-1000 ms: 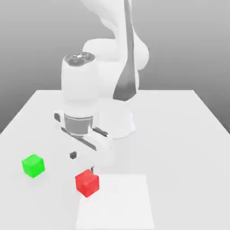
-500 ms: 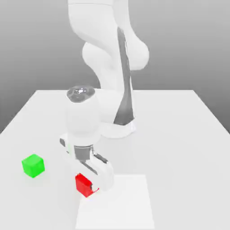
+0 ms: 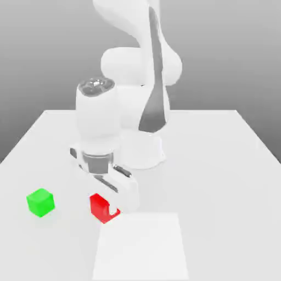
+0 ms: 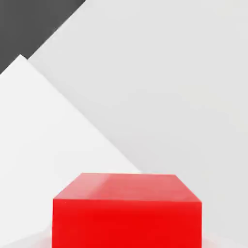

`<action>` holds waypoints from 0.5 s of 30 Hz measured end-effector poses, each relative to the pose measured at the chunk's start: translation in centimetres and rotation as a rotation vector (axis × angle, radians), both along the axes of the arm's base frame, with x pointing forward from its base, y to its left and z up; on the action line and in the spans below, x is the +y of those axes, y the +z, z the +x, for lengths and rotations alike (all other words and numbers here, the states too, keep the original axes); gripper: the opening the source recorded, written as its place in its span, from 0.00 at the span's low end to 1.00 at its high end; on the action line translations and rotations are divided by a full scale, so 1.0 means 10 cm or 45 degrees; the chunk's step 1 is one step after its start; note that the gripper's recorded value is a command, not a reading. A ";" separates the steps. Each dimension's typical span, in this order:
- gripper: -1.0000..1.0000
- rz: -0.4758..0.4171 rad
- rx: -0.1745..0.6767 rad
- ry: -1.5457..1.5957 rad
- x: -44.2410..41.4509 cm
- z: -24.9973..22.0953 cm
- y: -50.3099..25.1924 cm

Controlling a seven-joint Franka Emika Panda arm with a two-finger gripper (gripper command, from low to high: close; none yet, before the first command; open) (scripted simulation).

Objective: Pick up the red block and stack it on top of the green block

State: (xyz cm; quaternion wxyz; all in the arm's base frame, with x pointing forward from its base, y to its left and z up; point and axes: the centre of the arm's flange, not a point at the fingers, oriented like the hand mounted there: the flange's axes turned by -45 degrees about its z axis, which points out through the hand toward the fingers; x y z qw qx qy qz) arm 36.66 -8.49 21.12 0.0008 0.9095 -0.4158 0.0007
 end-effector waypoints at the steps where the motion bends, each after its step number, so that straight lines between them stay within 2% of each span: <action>1: 0.00 -0.001 0.001 -0.094 -0.12 -0.03 0.02; 3: 0.00 -0.002 0.003 -0.354 -0.53 -0.15 0.06; 15: 0.00 0.000 -0.002 -1.552 -1.72 -0.80 0.31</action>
